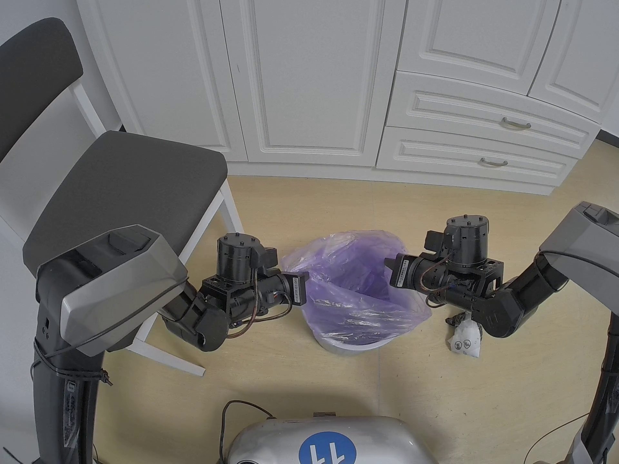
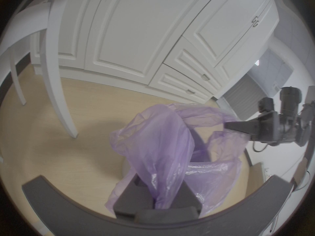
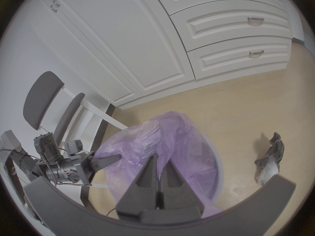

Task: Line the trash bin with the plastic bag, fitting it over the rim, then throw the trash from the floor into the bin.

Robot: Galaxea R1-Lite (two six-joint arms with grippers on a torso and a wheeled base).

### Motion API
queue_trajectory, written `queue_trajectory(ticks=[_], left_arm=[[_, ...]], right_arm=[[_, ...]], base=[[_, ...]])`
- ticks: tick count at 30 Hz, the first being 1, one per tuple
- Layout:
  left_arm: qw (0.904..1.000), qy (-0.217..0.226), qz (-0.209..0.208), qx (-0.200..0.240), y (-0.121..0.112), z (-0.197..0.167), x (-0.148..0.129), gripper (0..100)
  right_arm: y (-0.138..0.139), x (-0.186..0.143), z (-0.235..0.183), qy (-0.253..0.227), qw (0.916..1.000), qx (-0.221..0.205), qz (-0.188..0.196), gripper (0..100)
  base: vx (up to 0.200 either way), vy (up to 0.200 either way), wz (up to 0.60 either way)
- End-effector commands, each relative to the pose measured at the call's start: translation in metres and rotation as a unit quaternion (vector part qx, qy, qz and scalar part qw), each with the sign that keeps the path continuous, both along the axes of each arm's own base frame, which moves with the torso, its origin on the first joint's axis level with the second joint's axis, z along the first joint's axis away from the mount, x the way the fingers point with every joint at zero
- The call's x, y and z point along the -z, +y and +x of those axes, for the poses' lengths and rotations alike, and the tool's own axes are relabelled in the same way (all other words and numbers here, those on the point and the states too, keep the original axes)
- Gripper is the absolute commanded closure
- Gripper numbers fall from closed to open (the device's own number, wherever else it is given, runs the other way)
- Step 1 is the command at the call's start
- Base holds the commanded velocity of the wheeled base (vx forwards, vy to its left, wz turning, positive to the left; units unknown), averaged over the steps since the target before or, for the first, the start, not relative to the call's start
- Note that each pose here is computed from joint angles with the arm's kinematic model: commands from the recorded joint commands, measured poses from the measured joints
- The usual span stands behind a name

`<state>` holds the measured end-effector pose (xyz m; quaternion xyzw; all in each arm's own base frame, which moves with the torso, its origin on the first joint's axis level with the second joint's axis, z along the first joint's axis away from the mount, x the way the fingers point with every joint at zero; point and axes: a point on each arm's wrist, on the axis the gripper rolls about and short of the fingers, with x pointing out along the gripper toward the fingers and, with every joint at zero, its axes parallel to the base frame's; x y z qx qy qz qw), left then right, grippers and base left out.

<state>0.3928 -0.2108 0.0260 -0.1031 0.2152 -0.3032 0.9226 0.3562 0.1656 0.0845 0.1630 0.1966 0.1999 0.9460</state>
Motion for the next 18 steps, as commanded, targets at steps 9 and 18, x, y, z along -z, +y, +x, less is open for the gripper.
queue_trajectory(ticks=[9,18], left_arm=[[0.9936,-0.022,-0.064,0.091,0.027,-0.012,0.005,100],[0.9941,-0.004,-0.061,0.090,0.031,-0.018,0.013,100]], right_arm=[[-0.017,-0.003,0.007,-0.043,0.9933,0.064,-0.086,100],[-0.037,-0.007,0.008,-0.061,0.9779,0.111,-0.166,100]], base=[[0.000,0.000,0.00],[0.000,0.000,0.00]])
